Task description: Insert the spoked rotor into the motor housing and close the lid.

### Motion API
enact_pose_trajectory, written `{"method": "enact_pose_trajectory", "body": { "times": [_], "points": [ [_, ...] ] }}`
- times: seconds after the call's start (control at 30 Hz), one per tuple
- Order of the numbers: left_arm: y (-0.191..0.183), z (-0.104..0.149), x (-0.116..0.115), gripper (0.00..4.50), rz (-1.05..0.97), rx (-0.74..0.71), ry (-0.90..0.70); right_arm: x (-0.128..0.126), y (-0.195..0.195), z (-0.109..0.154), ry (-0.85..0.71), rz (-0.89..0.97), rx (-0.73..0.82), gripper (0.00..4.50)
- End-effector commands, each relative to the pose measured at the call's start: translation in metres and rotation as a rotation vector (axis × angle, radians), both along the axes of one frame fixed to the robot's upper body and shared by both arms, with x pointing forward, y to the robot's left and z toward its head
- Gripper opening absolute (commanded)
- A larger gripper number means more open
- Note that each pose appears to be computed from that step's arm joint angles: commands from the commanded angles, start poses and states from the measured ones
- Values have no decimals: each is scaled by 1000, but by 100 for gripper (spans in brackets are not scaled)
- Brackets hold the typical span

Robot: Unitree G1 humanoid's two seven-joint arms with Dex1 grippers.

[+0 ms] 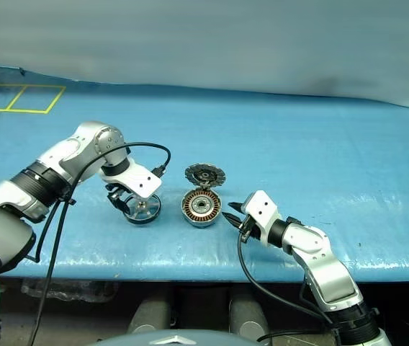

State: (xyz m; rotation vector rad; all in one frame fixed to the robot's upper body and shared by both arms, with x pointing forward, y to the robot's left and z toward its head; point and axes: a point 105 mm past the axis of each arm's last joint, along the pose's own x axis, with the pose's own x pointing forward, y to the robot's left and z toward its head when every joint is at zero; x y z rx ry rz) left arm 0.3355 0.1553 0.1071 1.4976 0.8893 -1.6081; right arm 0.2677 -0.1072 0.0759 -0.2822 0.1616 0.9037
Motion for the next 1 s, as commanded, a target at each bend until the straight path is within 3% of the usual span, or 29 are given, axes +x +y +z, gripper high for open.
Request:
{"method": "enact_pose_trajectory", "body": {
  "times": [0.03, 1.0],
  "points": [
    [-2, 6, 3, 365, -7, -16, -25, -1, 3, 11, -42, 10, 12, 133],
    [-4, -5, -6, 365, -94, -41, 15, 0, 2, 11, -49, 0, 11, 133]
  ]
}}
